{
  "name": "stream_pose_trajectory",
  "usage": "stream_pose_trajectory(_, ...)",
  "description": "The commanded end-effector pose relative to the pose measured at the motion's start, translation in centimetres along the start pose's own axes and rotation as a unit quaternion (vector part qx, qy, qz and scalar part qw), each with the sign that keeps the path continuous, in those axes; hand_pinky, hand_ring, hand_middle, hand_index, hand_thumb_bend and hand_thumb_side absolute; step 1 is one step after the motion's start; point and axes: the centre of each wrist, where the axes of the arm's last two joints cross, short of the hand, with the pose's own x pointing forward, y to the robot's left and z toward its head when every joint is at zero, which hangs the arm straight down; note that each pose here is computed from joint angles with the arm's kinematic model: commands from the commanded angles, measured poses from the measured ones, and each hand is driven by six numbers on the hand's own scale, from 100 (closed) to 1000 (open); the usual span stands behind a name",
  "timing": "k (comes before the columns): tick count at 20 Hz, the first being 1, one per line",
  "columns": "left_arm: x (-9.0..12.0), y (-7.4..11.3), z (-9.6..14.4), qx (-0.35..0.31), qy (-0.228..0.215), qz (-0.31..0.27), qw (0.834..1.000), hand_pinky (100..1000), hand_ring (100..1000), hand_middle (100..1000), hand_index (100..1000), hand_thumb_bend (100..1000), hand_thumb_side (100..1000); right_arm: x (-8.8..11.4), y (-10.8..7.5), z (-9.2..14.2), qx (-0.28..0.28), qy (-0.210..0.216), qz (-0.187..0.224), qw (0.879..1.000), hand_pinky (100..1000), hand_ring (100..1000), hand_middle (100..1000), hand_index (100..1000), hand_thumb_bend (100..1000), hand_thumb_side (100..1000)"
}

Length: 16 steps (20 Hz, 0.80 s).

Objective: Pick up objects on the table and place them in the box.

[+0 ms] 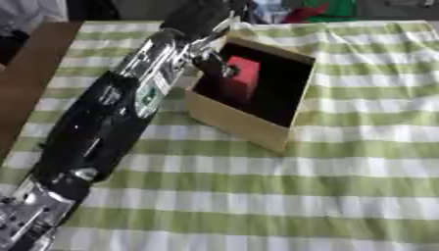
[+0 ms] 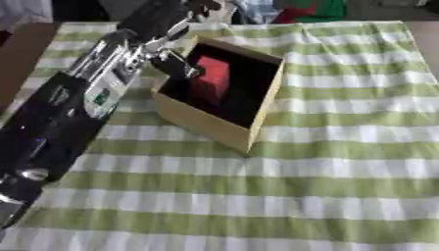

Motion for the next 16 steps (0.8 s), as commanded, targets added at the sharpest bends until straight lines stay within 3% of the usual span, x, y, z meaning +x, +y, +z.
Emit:
stream_pose_trajectory(1, 0.6, 4.0, 1.0, 0.082, -0.001, 0.029, 0.996, 611, 710, 671, 889, 501, 100, 0.8, -0.4, -0.4, -0.003, -0.019, 0.005, 1.0, 891, 728, 712, 879, 100, 610)
stream_pose_trajectory(6, 0.8, 6.5, 4.7, 0.157, 0.012, 0.111, 0.981, 721, 649, 617, 867, 383, 100, 0.9, -0.6, -0.6, -0.008, -0.026, 0.008, 1.0, 889, 729, 711, 878, 100, 604)
stream_pose_trajectory(13, -0.5, 8.2, 10.1, 0.296, 0.037, 0.169, 0.939, 839, 619, 597, 851, 246, 100, 1.1, -0.7, -0.8, -0.014, -0.036, 0.01, 0.999, 888, 730, 712, 875, 100, 596)
stream_pose_trajectory(16, -1.3, 8.4, 11.7, 0.334, 0.053, 0.203, 0.919, 898, 605, 585, 841, 229, 100, 1.2, -0.8, -0.9, -0.016, -0.04, 0.012, 0.999, 888, 730, 712, 873, 100, 593)
